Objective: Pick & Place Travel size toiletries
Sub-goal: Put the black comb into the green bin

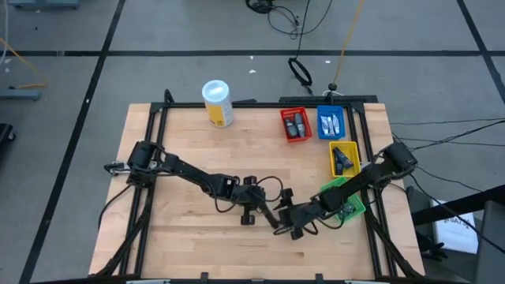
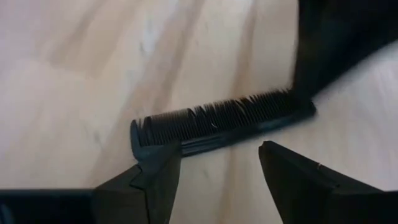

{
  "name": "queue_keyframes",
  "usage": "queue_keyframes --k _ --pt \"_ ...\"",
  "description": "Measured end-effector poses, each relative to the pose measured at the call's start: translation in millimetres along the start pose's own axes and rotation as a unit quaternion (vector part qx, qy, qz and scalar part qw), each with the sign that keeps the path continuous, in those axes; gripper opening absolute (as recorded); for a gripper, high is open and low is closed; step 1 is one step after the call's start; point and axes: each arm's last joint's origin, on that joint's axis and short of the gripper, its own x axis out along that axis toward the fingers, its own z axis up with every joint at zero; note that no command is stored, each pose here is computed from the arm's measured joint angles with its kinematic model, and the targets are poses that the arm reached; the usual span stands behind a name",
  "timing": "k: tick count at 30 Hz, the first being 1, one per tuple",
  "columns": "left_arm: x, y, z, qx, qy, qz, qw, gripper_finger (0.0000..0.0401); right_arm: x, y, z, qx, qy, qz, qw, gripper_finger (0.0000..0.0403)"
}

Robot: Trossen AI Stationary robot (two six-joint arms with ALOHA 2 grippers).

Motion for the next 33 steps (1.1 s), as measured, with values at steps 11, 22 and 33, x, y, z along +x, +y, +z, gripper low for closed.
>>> queue_keyframes --k 11,22,33 --pt "12.1 23.8 15.1 0.037 -0.098 0.050 0.993 0.0002 17.0 6.1 9.9 0.069 -0.117 -0.048 0.990 0.0211" --pt "-13.5 9.2 13.1 0.003 -0.034 0.033 0.999 0.0003 -3.0 -7.8 13.7 -0.060 -0.058 -0.068 0.994 0.0210" --pt "19.4 14.7 -6.8 -0.001 0.000 0.036 0.999 0.0004 8.0 -34.0 3.0 -0.229 0.011 -0.084 0.970 0.0210"
